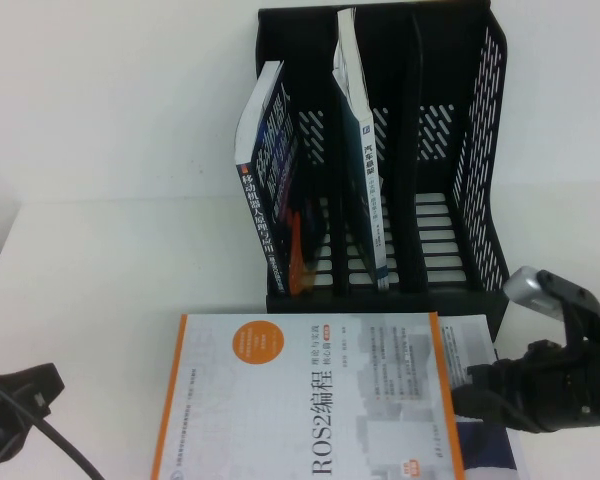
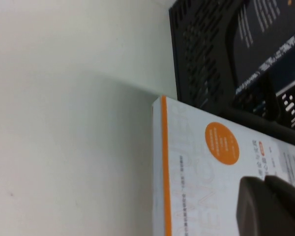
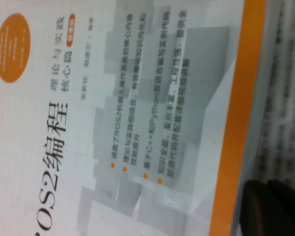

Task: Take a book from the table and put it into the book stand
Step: Push book with right arm

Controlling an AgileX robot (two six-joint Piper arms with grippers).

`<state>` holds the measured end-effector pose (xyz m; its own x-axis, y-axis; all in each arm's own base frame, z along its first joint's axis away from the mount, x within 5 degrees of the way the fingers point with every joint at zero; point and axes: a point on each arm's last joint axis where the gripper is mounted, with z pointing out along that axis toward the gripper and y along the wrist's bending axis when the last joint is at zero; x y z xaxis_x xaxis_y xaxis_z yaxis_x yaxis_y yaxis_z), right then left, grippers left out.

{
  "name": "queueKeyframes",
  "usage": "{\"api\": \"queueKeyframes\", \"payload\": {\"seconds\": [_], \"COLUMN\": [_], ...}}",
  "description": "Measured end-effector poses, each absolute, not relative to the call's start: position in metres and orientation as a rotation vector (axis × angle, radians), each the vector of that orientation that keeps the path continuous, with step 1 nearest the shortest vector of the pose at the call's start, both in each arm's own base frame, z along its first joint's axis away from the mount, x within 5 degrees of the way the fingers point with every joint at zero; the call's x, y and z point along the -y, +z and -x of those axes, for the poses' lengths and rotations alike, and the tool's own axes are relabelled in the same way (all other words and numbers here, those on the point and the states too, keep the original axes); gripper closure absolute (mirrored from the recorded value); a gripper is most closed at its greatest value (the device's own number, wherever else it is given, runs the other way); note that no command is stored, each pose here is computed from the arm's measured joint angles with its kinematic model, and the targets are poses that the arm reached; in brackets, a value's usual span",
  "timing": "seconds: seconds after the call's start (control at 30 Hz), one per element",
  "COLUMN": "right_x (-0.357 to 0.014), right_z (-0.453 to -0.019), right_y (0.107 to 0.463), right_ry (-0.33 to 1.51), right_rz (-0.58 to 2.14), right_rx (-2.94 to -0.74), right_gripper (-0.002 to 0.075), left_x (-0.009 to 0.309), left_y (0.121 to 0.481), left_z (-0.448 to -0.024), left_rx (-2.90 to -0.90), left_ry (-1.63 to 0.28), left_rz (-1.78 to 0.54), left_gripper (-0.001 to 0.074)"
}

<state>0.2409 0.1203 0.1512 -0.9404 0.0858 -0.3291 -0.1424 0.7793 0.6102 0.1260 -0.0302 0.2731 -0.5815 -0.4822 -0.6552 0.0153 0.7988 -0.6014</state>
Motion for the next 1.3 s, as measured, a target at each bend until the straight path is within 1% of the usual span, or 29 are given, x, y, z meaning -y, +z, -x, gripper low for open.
{"api": "queueKeyframes", "payload": {"seconds": [0.27, 0.4, 0.5, 0.67, 0.73, 0.77, 0.83, 0.93, 1.03, 1.17, 1.3], "right_x": [-0.133, -0.135, -0.136, -0.137, -0.137, -0.137, -0.138, -0.139, -0.139, -0.138, -0.139], "right_z": [-0.239, -0.241, -0.242, -0.243, -0.243, -0.244, -0.246, -0.249, -0.249, -0.25, -0.25], "right_y": [0.15, 0.149, 0.148, 0.148, 0.149, 0.149, 0.15, 0.151, 0.152, 0.152, 0.152], "right_ry": [0.967, 0.986, 0.998, 0.999, 1.001, 1.001, 1.0, 0.994, 0.991, 0.984, 0.985], "right_rz": [0.048, 0.046, 0.041, 0.055, 0.054, 0.054, 0.057, 0.055, 0.053, 0.067, 0.066], "right_rx": [-2.62, -2.598, -2.584, -2.572, -2.567, -2.565, -2.561, -2.55, -2.545, -2.538, -2.532], "right_gripper": [0.0727, 0.0727, 0.0727, 0.0727, 0.0727, 0.0727, 0.0727, 0.0727, 0.0727, 0.0727, 0.0727], "left_x": [0.026, 0.026, 0.027, 0.034, 0.036, 0.037, 0.038, 0.04, 0.042, 0.042, 0.031], "left_y": [0.272, 0.263, 0.254, 0.237, 0.231, 0.228, 0.223, 0.218, 0.217, 0.227, 0.237], "left_z": [-0.132, -0.141, -0.15, -0.166, -0.17, -0.173, -0.177, -0.183, -0.189, -0.199, -0.21], "left_rx": [-2.076, -2.139, -2.203, -2.309, -2.339, -2.352, -2.369, -2.395, -2.425, -2.428, -2.425], "left_ry": [-0.666, -0.665, -0.69, -0.798, -0.838, -0.857, -0.884, -0.908, -0.936, -0.988, -1.071], "left_rz": [0.364, 0.393, 0.419, 0.445, 0.44, 0.445, 0.453, 0.447, 0.42, 0.364, 0.33], "left_gripper": [0.0734, 0.0678, 0.0595, 0.038, 0.0309, 0.0276, 0.0238, 0.0215, 0.0209, 0.0205, 0.0204]}}
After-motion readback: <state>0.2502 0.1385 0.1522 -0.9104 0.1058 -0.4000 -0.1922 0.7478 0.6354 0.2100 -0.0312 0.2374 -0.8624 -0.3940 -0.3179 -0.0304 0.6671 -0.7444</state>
